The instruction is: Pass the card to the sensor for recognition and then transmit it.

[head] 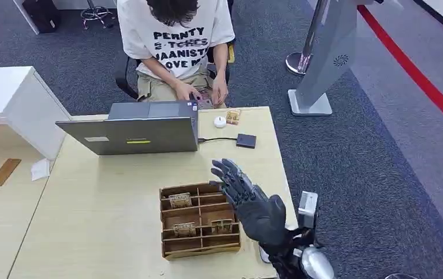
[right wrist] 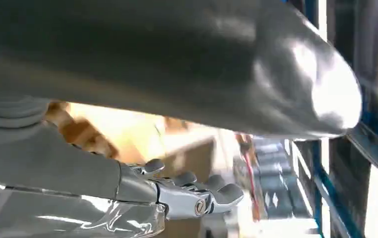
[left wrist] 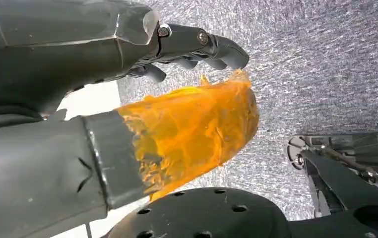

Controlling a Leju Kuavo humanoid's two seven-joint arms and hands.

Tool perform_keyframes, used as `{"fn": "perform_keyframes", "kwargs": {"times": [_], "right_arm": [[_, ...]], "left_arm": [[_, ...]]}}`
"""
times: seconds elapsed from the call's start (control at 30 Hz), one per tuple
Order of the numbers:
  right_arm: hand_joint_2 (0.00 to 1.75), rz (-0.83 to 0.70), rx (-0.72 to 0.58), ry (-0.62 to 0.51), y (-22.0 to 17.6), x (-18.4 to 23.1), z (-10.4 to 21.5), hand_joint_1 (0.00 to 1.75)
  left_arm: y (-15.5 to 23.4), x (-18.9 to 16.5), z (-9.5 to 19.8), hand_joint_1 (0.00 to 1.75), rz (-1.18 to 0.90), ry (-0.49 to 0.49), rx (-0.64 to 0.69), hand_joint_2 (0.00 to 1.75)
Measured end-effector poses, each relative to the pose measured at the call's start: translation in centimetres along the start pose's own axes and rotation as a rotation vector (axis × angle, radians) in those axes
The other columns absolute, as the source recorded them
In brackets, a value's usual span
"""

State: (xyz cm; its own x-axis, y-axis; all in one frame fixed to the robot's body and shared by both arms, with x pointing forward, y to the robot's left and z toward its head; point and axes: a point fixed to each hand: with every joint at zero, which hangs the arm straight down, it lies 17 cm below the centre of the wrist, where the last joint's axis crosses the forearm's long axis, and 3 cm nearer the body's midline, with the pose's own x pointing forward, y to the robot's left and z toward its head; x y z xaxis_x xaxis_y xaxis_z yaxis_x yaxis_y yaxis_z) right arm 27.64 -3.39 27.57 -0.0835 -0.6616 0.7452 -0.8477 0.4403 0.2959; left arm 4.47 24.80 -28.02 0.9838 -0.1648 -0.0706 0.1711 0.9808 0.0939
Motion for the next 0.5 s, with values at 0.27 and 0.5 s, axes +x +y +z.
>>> {"fn": "perform_keyframes", "kwargs": {"times": [0.27, 0.5], "right_arm": [[0.0, -0.026, 0.125, 0.035, 3.3, -1.3, 1.5, 0.0], [0.0, -0.034, 0.155, 0.045, 4.2, -1.8, 2.0, 0.0]], "left_arm": [[0.5, -0.2, -0.1, 0.0, 0.008, 0.004, 0.007, 0.0], [0.7, -0.1, -0.1, 0.0, 0.015, 0.003, 0.014, 0.0]]}}
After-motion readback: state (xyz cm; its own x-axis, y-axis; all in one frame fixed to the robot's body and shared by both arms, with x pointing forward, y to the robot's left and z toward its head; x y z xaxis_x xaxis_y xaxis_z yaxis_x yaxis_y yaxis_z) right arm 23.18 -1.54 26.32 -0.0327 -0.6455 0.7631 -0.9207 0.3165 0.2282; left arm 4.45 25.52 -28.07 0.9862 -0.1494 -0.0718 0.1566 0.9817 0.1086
